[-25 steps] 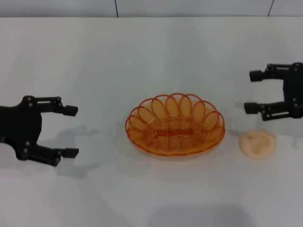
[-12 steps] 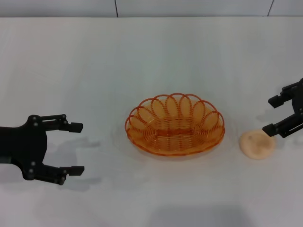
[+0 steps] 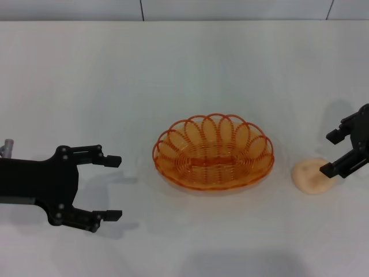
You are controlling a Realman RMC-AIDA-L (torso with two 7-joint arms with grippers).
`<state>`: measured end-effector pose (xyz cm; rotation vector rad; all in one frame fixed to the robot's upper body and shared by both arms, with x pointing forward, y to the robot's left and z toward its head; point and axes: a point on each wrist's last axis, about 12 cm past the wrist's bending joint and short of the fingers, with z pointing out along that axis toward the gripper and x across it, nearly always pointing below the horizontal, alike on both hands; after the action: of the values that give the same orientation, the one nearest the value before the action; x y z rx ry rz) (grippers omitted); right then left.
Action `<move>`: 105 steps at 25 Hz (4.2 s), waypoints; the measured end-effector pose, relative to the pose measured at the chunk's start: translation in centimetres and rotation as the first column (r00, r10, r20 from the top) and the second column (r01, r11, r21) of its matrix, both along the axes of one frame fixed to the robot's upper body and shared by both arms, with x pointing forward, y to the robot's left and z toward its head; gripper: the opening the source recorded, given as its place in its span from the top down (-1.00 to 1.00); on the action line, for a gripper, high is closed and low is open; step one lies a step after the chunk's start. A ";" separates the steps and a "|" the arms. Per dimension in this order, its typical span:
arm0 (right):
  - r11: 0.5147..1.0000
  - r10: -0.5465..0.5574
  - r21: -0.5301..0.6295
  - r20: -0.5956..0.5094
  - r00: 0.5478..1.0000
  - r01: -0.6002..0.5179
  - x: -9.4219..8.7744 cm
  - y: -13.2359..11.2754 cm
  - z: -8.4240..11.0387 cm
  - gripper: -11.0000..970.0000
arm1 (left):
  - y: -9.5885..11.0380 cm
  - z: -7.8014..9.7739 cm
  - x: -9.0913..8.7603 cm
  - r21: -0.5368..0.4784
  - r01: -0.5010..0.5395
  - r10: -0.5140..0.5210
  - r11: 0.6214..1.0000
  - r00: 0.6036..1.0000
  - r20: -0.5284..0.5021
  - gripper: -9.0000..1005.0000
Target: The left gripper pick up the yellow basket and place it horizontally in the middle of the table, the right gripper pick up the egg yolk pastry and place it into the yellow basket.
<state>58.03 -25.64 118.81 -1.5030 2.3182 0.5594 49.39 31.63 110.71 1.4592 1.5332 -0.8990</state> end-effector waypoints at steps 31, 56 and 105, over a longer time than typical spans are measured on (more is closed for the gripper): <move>0.991 0.043 -0.125 0.025 0.999 -0.039 1.6 2.2 -3.2 -0.06 | -1.4 -0.2 1.2 0.036 -0.001 0.001 0.999 1.000 0.011 -0.77; 0.996 0.076 -0.042 0.047 0.996 -0.074 1.7 1.8 1.9 0.87 | -1.3 -0.3 1.1 0.049 0.007 -0.006 0.999 1.000 -0.014 -0.77; 0.954 0.115 0.251 0.187 0.976 -0.160 0.5 9.0 -2.3 -0.05 | 0.0 0.4 0.2 0.095 -0.038 0.040 0.995 0.999 -0.014 -0.77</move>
<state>58.56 -16.68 116.50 -1.5257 1.9337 0.7164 49.57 31.63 111.07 1.4867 1.6296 -0.8269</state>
